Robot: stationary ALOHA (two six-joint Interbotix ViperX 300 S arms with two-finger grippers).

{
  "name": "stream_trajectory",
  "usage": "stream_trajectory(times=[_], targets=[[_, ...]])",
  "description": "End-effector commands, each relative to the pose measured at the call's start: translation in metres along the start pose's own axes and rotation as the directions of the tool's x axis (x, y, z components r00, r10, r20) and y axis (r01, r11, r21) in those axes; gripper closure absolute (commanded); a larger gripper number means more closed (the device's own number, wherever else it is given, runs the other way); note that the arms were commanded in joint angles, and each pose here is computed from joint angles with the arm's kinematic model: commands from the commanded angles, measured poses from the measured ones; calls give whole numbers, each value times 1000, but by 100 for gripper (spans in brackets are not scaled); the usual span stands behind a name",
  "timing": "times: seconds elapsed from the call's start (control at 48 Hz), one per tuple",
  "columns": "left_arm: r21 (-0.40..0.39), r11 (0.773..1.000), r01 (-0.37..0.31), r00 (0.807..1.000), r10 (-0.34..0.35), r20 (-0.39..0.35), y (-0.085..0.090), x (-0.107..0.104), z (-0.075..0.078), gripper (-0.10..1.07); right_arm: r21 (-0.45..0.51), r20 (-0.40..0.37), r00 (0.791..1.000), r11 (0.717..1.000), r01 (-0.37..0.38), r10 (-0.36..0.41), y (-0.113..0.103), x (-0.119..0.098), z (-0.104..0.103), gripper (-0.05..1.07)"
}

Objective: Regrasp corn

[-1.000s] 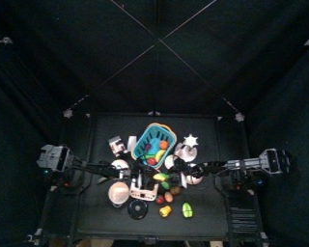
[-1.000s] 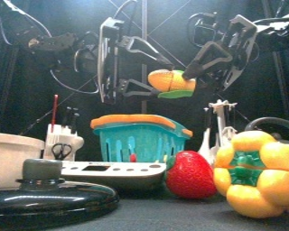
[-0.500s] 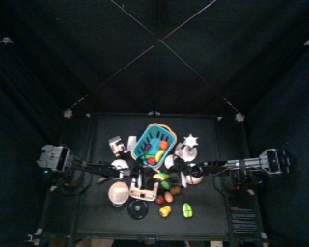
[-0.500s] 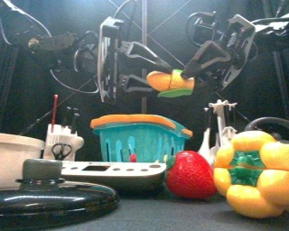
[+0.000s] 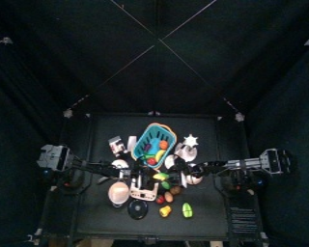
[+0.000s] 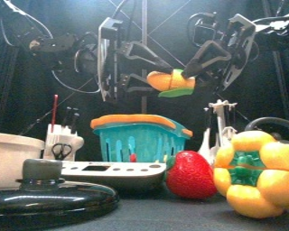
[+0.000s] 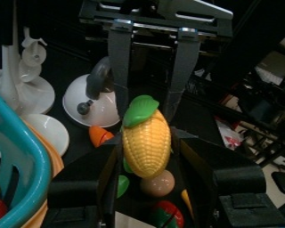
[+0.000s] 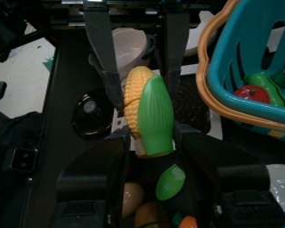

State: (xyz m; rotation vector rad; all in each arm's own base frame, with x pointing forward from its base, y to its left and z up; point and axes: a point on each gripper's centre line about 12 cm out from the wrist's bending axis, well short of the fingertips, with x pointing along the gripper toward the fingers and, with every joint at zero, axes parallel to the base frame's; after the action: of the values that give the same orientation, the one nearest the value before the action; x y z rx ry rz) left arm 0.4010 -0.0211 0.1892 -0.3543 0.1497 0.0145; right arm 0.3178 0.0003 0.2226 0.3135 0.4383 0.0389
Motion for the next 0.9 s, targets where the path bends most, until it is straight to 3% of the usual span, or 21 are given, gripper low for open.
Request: stream_trajectory(times=[0.0, 0.292, 0.562, 0.875], targets=[[14, 1000, 18, 1000, -18, 15, -4, 1, 6, 32, -4, 42, 999, 1000, -15, 15, 5, -8, 11, 19], [43, 999, 31, 1000, -31, 0, -4, -1, 2, 32, -7, 59, 998, 1000, -25, 25, 7, -15, 11, 14], [201, 974, 104, 995, -101, -27, -9, -1, 0, 32, -8, 55, 998, 1000, -29, 30, 8, -15, 10, 14], [224, 971, 88, 996, -84, -26, -1, -2, 1, 32, -18, 47, 998, 999, -42, 43, 13, -14, 8, 14]])
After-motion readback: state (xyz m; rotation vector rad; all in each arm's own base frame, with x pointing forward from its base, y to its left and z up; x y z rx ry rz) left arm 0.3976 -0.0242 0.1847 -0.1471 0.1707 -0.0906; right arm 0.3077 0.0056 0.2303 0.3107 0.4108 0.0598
